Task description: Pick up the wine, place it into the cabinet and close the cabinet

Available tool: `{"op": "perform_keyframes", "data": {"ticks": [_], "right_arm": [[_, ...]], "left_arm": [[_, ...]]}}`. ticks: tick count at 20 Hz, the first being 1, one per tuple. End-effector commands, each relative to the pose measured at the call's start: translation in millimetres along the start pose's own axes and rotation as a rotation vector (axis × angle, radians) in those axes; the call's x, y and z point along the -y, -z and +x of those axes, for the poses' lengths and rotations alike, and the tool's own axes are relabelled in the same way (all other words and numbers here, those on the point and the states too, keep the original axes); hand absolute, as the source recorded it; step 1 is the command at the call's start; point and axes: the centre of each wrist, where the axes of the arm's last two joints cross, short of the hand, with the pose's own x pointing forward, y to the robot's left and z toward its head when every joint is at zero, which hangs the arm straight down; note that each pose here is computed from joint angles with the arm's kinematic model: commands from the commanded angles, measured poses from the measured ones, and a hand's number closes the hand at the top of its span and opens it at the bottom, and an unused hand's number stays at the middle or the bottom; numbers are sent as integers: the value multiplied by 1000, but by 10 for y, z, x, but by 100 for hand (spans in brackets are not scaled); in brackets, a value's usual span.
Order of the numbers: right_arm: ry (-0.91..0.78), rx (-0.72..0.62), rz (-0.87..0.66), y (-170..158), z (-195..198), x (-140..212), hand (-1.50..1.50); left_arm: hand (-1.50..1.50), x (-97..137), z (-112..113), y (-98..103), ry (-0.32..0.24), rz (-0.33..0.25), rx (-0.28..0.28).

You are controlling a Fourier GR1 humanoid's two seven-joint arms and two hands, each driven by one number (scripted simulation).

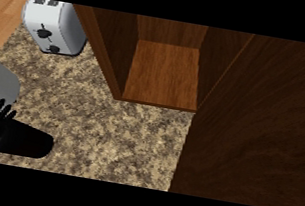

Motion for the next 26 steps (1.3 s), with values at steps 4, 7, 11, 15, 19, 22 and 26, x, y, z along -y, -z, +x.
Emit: {"op": "perform_keyframes", "data": {"ticks": [4,7,11,15,19,22,26], "right_arm": [[29,35,14,-131,83,23,-150],[24,43,15,-108,158,-66,-150],[44,46,35,-137,153,-91,-150],[35,50,35,-168,222,-85,-150],[37,21,32,-97,134,34,-150],[24,41,24,3,110,-50,-150],[27,34,4,-80,64,38,-150]], "left_arm": [[-150,-88,-393,17,-37,-16,-12],[-150,108,-495,-152,-68,-34,-21],[-150,-173,-421,-2,-143,-4,-5],[-150,-10,-625,-152,-197,-29,-43],[-150,33,-657,-98,-188,-45,-25],[-150,88,-649,66,-192,-68,-13],[-150,26,-541,189,-198,-75,13]]}}
